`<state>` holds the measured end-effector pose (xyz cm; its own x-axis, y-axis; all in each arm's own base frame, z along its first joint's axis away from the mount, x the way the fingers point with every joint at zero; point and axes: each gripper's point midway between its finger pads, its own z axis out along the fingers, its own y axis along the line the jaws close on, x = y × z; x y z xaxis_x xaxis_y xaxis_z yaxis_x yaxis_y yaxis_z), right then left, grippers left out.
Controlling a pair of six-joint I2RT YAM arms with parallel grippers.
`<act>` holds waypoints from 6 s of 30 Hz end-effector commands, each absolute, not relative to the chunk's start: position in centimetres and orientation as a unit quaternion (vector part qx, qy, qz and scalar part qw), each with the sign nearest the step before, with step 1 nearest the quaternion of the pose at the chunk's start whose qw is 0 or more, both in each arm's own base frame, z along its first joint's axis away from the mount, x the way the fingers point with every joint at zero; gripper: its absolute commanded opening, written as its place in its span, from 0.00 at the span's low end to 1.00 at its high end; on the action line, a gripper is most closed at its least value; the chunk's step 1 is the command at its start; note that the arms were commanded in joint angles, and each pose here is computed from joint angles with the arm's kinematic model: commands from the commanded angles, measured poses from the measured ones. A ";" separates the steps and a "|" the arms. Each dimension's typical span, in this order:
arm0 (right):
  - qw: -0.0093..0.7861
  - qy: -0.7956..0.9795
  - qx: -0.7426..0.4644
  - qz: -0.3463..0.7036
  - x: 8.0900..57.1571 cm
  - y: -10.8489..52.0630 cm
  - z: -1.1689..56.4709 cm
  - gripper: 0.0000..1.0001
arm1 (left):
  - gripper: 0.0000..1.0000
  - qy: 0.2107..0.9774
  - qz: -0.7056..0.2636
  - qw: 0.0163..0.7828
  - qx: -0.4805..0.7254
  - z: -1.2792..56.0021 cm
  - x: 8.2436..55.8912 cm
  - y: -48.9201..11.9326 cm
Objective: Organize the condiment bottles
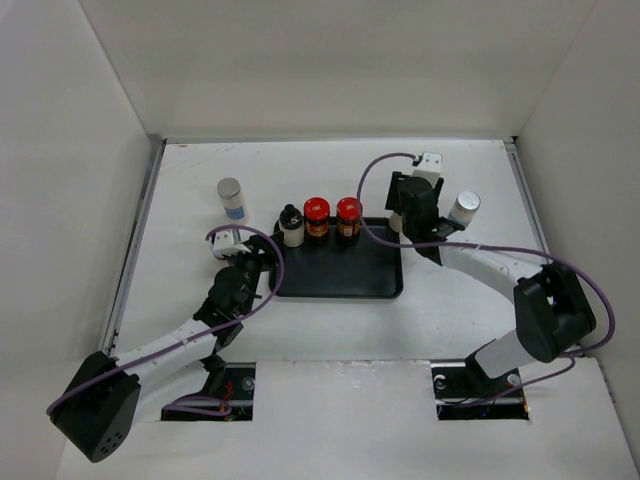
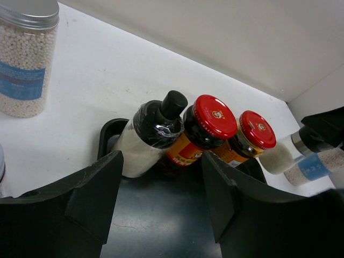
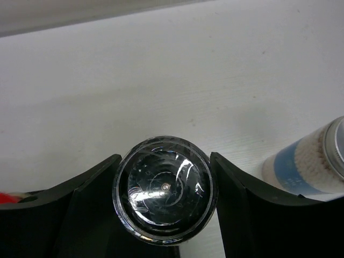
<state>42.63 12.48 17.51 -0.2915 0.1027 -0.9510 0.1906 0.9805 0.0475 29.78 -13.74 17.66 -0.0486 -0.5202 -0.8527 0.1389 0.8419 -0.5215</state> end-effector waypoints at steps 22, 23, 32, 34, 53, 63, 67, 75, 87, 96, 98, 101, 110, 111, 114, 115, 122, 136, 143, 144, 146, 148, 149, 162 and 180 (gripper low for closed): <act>0.613 0.784 0.074 0.055 40.3 20.2 18.0 0.99 | 0.74 0.674 -0.186 0.689 -0.192 19.4 30.8 -11.1; 0.620 0.779 0.079 0.056 39.9 19.9 18.9 1.00 | 0.77 0.676 -0.175 0.687 -0.198 19.8 30.8 -10.6; 0.649 0.750 0.093 0.089 34.7 17.7 21.3 1.00 | 0.88 0.711 -0.053 0.661 -0.234 21.5 31.1 -6.6; 0.647 0.751 0.086 0.102 33.5 18.0 20.8 1.00 | 0.89 0.729 -0.018 0.642 -0.238 20.3 31.3 -5.3; 0.642 0.733 0.029 0.222 28.6 23.3 20.3 0.74 | 0.82 0.805 0.075 0.535 -0.243 13.4 34.4 -1.5; 0.638 0.735 0.027 0.226 28.5 23.4 20.1 0.79 | 0.63 0.813 0.093 0.516 -0.252 10.8 33.2 -0.8; 0.638 0.738 0.029 0.219 28.8 23.1 19.8 0.80 | 0.62 0.821 0.090 0.506 -0.249 10.1 32.9 -0.9; 0.639 0.737 0.031 0.218 28.8 22.8 19.8 0.81 | 0.66 0.818 0.086 0.509 -0.253 10.0 32.5 -0.6; 0.642 0.733 0.034 0.223 28.8 22.7 20.0 0.85 | 0.32 0.770 0.013 0.594 -0.232 19.5 32.6 -4.0; 0.645 0.731 0.044 0.217 29.1 22.1 20.0 0.87 | 0.32 0.778 -0.073 0.608 -0.141 21.7 31.8 -14.1; 0.647 0.730 0.047 0.214 29.2 21.8 20.0 0.87 | 0.32 0.784 -0.083 0.603 -0.120 21.0 31.8 -16.1; 0.649 0.730 0.059 0.203 29.6 20.8 19.8 0.87 | 0.32 0.798 -0.085 0.589 -0.095 19.2 31.6 -18.2; 0.652 0.728 0.063 0.200 29.8 20.4 19.9 0.88 | 0.34 0.818 -0.074 0.567 -0.068 14.2 30.0 -20.6; 0.653 0.728 0.063 0.200 29.8 20.4 19.9 0.88 | 0.35 0.817 -0.075 0.568 -0.067 13.9 29.9 -20.7; 0.651 0.730 0.067 0.197 29.9 20.1 19.6 0.88 | 0.40 0.822 -0.071 0.561 -0.059 12.9 29.5 -20.8; 0.652 0.729 0.068 0.198 29.8 20.0 19.8 0.88 | 0.41 0.824 -0.070 0.559 -0.056 12.4 29.2 -20.8; 0.653 0.728 0.071 0.198 30.0 19.7 19.9 0.90 | 0.76 0.810 -0.093 0.574 -0.078 12.8 28.3 -20.5; 0.651 0.729 0.064 0.202 29.9 20.3 20.0 0.91 | 0.89 0.733 -0.042 0.650 -0.198 24.6 35.3 -9.5; 0.646 0.734 0.053 0.204 29.8 21.1 19.5 0.92 | 0.92 0.763 0.014 0.605 -0.225 21.6 41.7 -4.9; 0.645 0.735 0.052 0.204 29.8 21.1 19.4 0.92 | 0.93 0.765 0.019 0.603 -0.226 21.2 42.4 -4.7; 0.642 0.737 0.052 0.204 29.9 21.3 19.1 0.92 | 0.93 0.771 0.027 0.594 -0.228 20.3 43.7 -4.2; 0.640 0.738 0.048 0.207 29.8 21.6 19.1 0.92 | 0.93 0.775 0.033 0.589 -0.224 19.8 44.5 -4.0; 0.640 0.738 0.042 0.210 29.7 22.0 19.1 0.93 | 0.93 0.777 0.035 0.587 -0.225 19.5 44.8 -3.7; 0.639 0.736 0.034 0.221 29.3 22.5 19.5 0.94 | 0.81 0.789 0.063 0.571 -0.218 17.8 48.0 -2.4; 0.642 0.734 0.046 0.217 29.5 21.7 19.4 0.95 | 0.38 0.696 0.019 0.686 -0.211 31.3 41.8 -3.9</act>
